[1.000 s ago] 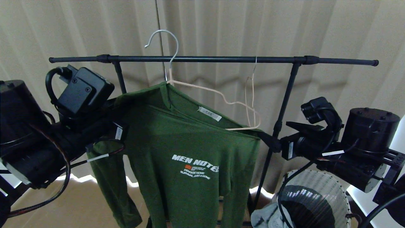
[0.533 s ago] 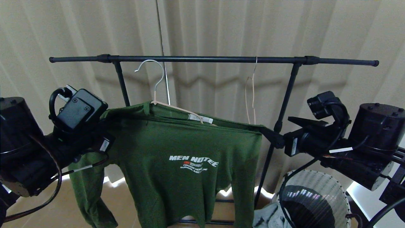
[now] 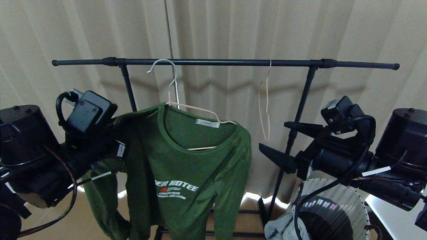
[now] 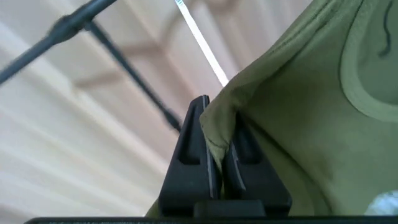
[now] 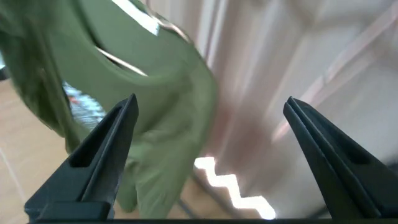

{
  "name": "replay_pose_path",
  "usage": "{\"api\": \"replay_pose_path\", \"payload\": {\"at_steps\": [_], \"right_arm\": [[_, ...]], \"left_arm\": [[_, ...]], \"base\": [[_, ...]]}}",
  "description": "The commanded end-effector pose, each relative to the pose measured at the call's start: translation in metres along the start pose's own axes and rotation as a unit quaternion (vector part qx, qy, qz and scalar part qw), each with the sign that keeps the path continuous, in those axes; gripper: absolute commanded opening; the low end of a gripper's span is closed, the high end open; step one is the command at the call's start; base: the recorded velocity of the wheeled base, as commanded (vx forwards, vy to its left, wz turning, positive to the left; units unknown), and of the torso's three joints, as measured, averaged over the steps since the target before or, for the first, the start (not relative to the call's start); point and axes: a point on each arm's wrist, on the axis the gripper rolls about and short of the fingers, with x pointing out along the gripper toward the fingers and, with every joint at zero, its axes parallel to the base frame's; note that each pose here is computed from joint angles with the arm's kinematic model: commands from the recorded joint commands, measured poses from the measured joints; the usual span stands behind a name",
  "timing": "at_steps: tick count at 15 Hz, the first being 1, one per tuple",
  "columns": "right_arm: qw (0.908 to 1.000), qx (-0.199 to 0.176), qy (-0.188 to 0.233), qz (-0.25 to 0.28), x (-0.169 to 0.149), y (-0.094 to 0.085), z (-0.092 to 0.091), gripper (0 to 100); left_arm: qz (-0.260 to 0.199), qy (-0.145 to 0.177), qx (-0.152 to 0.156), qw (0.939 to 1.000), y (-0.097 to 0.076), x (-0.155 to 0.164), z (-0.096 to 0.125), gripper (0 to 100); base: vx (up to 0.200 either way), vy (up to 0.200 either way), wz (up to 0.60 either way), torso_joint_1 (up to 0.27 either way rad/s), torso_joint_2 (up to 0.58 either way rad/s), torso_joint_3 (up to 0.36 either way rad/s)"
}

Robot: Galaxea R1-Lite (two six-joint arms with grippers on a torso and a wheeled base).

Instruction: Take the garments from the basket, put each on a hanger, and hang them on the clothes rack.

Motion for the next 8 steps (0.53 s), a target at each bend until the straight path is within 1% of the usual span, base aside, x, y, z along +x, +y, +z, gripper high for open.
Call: {"api": "replay_pose_path", "payload": {"at_steps": [1,3,5,6,7,8], "right_arm": [[0.9999,-0.013,-0.011,0.004,0.004,0.001,0.006,100],[0.9990,-0.037,-0.020,0.015,0.016,0.006,0.012,100],[0.9975,-0.059,-0.031,0.023,0.026,0.010,0.018,100],[0.9965,-0.072,-0.034,0.022,0.034,0.011,0.023,100],[0.9957,-0.085,-0.030,0.022,0.041,0.010,0.025,100],[0.9954,-0.090,-0.025,0.021,0.045,0.009,0.026,100]], "left_arm": [[-0.019,-0.004,-0.004,0.9998,-0.012,0.004,-0.001,0],[-0.030,-0.022,-0.004,0.9993,-0.021,0.000,0.004,0],[-0.035,-0.025,-0.005,0.9991,-0.028,-0.002,0.008,0],[-0.044,-0.026,-0.004,0.9987,-0.032,-0.001,0.008,0],[-0.050,-0.028,-0.003,0.9984,-0.036,-0.001,0.010,0],[-0.053,-0.029,-0.003,0.9982,-0.038,-0.001,0.010,0]], "base": [[0.000,0.000,0.00,0.000,0.00,0.000],[0.000,0.000,0.00,0.000,0.00,0.000],[0.000,0.000,0.00,0.000,0.00,0.000],[0.000,0.000,0.00,0.000,0.00,0.000],[0.000,0.000,0.00,0.000,0.00,0.000],[0.000,0.000,0.00,0.000,0.00,0.000]]}}
